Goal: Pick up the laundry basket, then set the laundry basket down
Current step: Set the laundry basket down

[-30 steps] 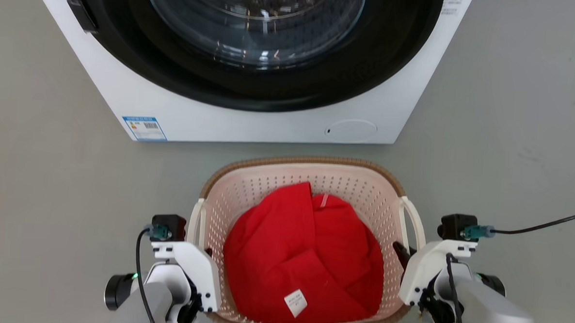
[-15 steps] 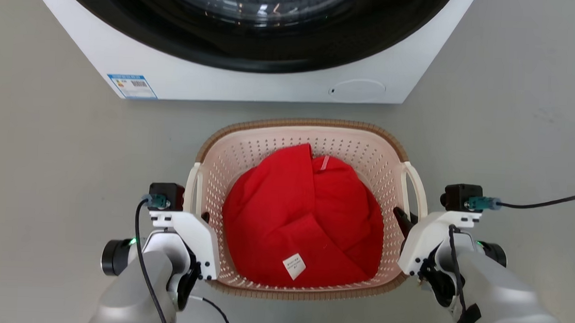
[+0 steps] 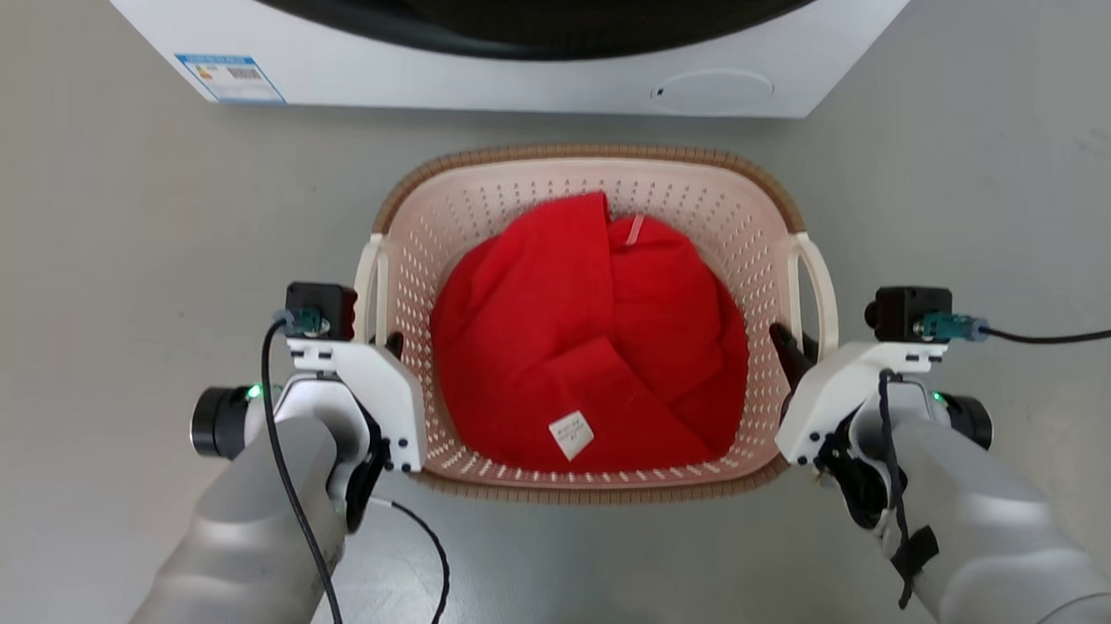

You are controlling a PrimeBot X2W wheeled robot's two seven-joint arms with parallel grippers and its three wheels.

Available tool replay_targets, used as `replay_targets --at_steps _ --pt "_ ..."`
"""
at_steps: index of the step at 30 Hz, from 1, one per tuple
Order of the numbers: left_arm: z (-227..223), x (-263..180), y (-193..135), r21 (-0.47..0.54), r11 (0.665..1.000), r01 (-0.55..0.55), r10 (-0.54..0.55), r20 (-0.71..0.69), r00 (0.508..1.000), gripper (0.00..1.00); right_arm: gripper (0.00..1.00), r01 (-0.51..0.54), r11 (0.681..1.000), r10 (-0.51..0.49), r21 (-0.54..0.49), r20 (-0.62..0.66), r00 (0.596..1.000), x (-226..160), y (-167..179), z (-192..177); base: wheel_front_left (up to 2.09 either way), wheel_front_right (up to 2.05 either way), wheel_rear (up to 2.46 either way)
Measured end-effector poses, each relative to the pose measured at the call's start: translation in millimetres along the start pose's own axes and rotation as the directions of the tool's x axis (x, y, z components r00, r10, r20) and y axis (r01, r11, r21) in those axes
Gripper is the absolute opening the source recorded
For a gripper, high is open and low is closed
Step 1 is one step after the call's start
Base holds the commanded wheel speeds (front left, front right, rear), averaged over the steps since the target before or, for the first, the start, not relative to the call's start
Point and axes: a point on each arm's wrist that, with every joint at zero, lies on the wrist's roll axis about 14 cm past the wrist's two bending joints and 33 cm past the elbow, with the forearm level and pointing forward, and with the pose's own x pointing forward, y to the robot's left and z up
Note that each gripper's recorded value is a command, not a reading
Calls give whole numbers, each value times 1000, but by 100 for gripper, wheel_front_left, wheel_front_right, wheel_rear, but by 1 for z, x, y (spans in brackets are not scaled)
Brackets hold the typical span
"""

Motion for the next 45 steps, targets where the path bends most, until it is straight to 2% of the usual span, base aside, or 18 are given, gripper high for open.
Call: replay_targets --at_steps 29,45 --pt "1 92 29 17 999 -48 48 -11 999 0 0 -17 1000 17 4 -5 1000 93 -22 3 0 0 0" --pt "-4 114 46 24 996 -87 87 -3 996 0 0 -38 999 38 29 -12 999 120 -22 -8 0 0 0"
